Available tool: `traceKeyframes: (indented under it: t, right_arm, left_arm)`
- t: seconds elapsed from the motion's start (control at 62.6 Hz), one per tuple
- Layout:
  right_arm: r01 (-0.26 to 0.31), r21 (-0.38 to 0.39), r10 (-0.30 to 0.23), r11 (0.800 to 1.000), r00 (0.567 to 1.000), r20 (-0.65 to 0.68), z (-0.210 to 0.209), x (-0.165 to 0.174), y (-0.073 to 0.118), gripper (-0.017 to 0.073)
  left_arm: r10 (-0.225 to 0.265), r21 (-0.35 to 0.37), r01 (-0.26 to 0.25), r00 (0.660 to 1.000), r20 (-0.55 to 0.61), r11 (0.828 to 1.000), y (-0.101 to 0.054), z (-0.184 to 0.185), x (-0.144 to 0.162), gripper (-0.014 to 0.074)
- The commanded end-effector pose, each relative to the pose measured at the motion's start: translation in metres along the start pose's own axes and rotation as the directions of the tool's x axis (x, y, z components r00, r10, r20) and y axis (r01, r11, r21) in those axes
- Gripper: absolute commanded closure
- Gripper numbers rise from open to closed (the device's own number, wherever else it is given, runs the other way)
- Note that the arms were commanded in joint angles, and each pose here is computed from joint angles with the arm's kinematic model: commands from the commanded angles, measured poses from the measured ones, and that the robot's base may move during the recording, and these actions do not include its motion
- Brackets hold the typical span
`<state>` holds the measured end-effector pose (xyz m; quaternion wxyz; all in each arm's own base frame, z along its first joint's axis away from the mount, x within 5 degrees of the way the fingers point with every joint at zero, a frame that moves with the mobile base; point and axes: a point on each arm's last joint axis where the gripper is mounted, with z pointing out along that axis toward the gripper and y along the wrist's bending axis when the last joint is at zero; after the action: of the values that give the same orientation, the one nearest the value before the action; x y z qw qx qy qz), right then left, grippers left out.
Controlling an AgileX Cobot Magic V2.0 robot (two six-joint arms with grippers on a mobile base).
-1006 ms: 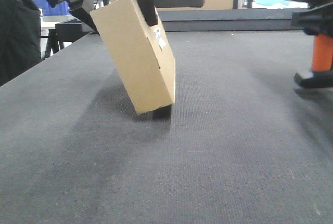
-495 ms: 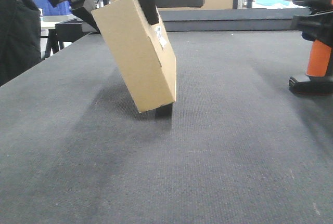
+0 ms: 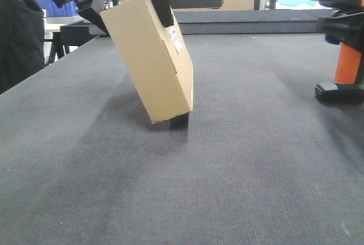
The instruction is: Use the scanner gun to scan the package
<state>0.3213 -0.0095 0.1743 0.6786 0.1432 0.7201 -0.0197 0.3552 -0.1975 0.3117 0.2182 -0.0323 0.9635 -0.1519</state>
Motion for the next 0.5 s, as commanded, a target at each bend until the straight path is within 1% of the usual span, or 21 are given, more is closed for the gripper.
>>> traceKeyframes:
  t: [0.0, 0.224, 0.415, 0.479]
  right_arm:
    - [0.021, -0.047, -0.021, 0.999, 1.000, 0.003, 0.000, -0.003, 0.004, 0.0076]
    - [0.018, -0.054, -0.018, 0.998, 1.000, 0.004, -0.001, -0.007, 0.005, 0.0078]
    - [0.031, -0.045, -0.033, 0.999, 0.998, -0.045, -0.014, 0.005, -0.001, 0.0078]
    - [0.036, -0.042, -0.037, 0.998, 0.998, -0.041, -0.022, 0.007, -0.004, 0.0078]
  left_arm:
    - [-0.003, 0.021, 0.003, 1.000, 0.026, 1.000, -0.003, -0.007, -0.002, 0.0704]
    - [-0.003, 0.021, 0.003, 1.000, 0.026, 1.000, -0.003, -0.007, -0.002, 0.0704]
    - [-0.002, 0.020, 0.001, 1.000, 0.027, 1.000, -0.003, -0.007, -0.002, 0.0704]
    - [0.001, 0.010, -0.001, 0.999, 0.034, 1.000, 0.000, -0.007, -0.003, 0.0704]
